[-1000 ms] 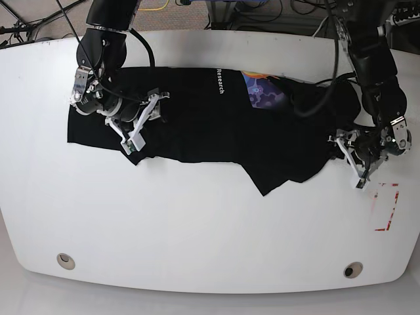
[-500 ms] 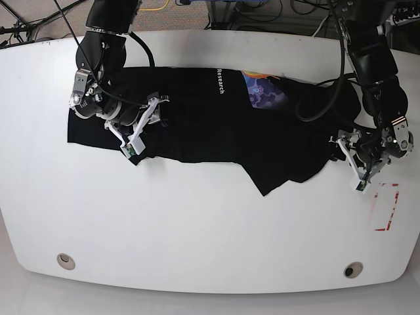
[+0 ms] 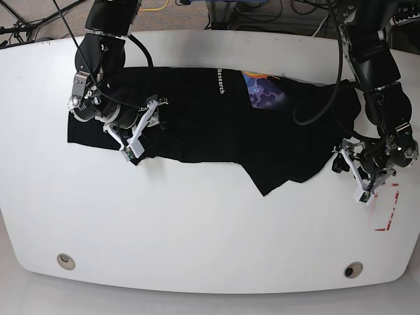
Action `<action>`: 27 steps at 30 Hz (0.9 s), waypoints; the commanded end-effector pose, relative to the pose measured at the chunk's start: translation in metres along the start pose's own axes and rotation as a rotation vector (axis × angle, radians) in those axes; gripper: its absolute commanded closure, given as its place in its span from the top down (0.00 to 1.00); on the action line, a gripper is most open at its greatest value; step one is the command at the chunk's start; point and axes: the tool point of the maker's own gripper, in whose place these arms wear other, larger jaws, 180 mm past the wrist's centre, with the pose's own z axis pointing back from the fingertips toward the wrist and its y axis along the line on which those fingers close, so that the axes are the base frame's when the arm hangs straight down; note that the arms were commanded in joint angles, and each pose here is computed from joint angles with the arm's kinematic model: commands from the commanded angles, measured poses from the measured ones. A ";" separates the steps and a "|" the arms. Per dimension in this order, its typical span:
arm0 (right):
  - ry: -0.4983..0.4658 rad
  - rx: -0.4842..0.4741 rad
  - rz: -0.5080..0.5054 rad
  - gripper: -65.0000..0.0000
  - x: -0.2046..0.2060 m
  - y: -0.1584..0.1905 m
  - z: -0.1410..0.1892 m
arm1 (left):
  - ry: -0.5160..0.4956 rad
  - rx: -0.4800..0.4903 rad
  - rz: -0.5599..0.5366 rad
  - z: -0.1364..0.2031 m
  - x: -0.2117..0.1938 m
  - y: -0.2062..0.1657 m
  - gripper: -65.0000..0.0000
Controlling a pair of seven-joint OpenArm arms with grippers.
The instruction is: Fold the T-shirt properly
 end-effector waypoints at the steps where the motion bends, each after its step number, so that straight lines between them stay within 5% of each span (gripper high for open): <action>1: -0.073 -0.025 0.045 0.49 0.031 -0.011 0.011 | -0.051 0.021 -0.016 0.009 0.018 0.009 0.58; 11: -0.091 -0.178 0.073 0.50 0.064 -0.064 0.012 | -0.042 0.016 -0.019 0.008 0.014 0.007 0.58; 27: -0.054 -0.216 0.062 0.49 0.056 -0.102 -0.019 | -0.021 0.000 -0.016 0.003 0.001 0.000 0.58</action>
